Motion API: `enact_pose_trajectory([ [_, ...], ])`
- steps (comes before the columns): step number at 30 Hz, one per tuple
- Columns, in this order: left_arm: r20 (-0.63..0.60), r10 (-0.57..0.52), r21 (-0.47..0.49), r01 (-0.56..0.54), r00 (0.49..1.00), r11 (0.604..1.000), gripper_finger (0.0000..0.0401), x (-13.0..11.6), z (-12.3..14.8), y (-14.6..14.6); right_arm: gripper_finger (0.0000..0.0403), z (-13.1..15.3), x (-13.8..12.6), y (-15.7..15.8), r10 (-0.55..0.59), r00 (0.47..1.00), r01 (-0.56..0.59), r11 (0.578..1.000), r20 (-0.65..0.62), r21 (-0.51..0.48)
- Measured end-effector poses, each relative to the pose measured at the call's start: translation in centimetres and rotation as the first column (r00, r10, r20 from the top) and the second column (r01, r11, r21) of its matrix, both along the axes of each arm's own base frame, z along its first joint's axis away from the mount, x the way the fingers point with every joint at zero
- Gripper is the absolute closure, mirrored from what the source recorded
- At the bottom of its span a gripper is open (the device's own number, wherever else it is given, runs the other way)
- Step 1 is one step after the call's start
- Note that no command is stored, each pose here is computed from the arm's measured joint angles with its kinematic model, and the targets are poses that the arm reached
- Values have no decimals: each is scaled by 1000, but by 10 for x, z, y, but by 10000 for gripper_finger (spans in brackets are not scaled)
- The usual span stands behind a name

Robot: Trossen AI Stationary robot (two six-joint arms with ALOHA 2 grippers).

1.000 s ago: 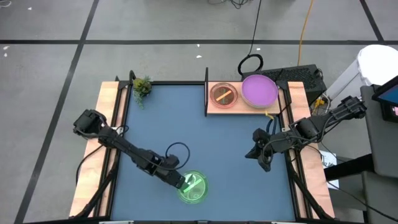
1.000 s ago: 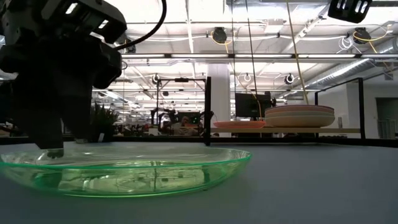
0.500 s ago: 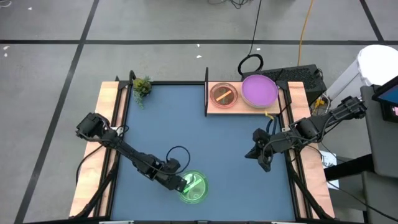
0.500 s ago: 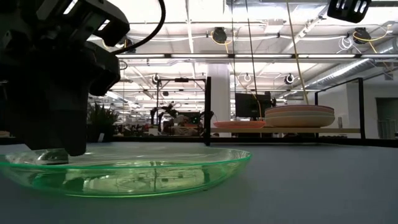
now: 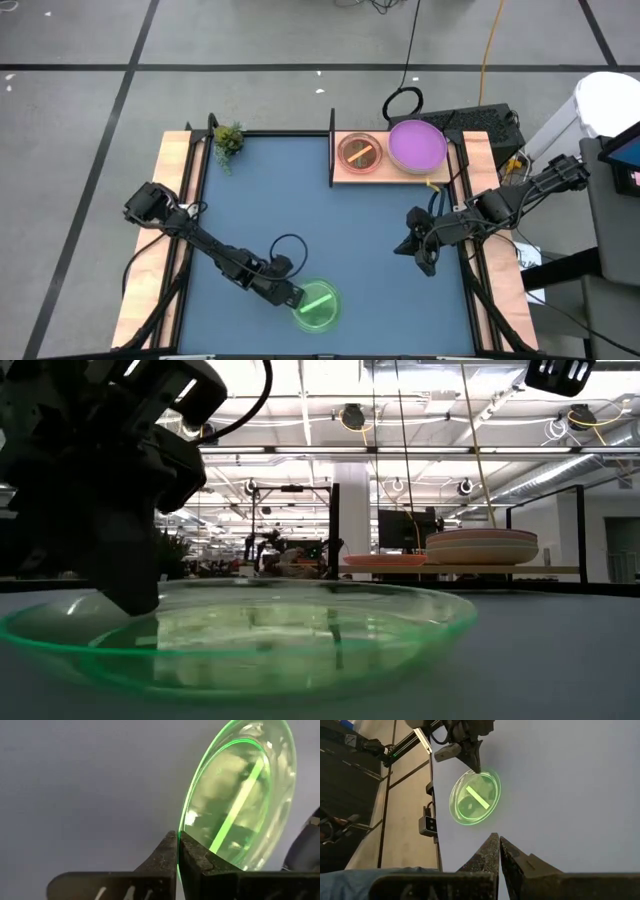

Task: Place and stack plates onto a shelf
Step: Stack the transparent green plate on the transparent orange plate on the shelf

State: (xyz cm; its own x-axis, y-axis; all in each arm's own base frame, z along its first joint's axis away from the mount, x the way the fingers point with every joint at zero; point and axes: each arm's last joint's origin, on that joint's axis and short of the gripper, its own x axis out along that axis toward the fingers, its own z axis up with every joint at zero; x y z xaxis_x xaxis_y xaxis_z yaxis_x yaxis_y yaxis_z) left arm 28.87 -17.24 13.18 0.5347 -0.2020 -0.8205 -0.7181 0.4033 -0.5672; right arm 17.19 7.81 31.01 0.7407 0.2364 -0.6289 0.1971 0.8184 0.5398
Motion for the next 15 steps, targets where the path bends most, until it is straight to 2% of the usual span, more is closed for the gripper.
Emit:
enact_pose_trajectory([
  [9, 57, 21, -7, -21, 998, 1000, 396, 9, 13, -3, 403, 0, 0, 0, 4, 1000, -4, 1000, 1, -5],
  [15, 116, 13, -10, -12, 993, 1000, 397, 23, 31, -4, 403, 0, 0, 0, 4, 1000, -4, 1000, -2, -7],
])
